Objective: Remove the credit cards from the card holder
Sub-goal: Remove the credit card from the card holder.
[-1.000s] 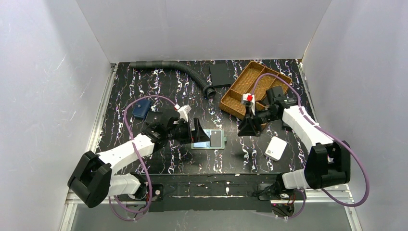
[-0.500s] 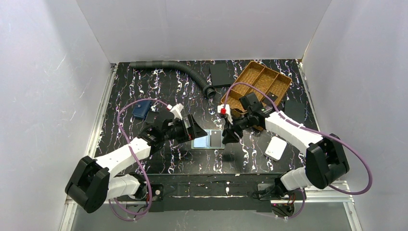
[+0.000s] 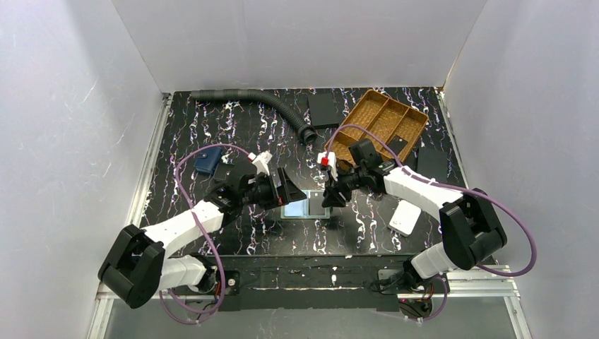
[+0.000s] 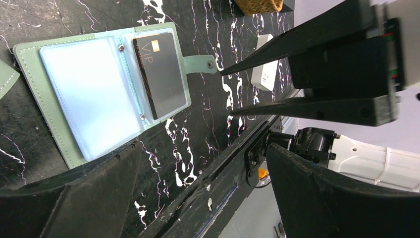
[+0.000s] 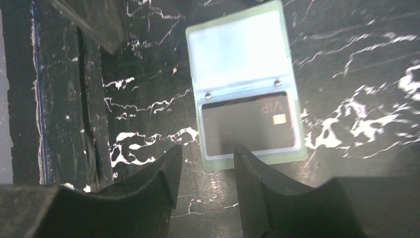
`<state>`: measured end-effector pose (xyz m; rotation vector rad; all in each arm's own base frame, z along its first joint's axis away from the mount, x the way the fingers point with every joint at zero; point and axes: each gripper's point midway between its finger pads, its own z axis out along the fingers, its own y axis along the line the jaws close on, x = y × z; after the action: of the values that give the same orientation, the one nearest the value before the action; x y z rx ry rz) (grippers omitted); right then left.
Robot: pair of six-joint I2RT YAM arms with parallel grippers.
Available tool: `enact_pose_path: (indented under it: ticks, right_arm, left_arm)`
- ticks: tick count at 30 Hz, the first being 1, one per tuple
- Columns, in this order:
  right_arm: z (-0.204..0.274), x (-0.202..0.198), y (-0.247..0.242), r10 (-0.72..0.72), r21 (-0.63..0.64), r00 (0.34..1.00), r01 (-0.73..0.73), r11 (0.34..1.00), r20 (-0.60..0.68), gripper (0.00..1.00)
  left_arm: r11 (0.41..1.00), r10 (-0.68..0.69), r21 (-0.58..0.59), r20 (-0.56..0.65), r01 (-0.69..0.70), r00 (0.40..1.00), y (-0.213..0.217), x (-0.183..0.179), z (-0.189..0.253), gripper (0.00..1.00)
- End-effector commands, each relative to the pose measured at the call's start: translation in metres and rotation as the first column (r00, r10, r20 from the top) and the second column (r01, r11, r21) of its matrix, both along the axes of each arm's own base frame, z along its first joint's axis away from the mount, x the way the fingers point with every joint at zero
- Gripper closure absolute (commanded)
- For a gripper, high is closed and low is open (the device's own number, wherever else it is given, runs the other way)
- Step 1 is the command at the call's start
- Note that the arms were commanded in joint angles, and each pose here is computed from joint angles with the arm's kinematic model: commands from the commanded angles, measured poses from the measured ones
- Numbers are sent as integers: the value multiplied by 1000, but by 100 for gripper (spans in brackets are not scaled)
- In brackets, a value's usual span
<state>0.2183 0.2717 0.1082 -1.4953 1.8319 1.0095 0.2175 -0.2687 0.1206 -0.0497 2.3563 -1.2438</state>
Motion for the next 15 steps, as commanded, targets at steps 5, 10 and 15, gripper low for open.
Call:
enact_pose_path:
  ticks: [5, 10, 15]
  right_arm:
    - [5, 3, 6, -49, 91, 997, 44, 995, 57, 49]
    - [-5, 11, 10, -81, 77, 996, 79, 994, 28, 53]
    - [-17, 18, 6, -121, 38, 992, 119, 992, 29, 66]
  left_arm:
    - [999, -44, -13, 20, 45, 999, -6, -1, -3, 6]
    - [998, -60, 2, 9, 60, 998, -12, -2, -13, 8]
    - [997, -66, 26, -4, 66, 998, -15, 1, -23, 14]
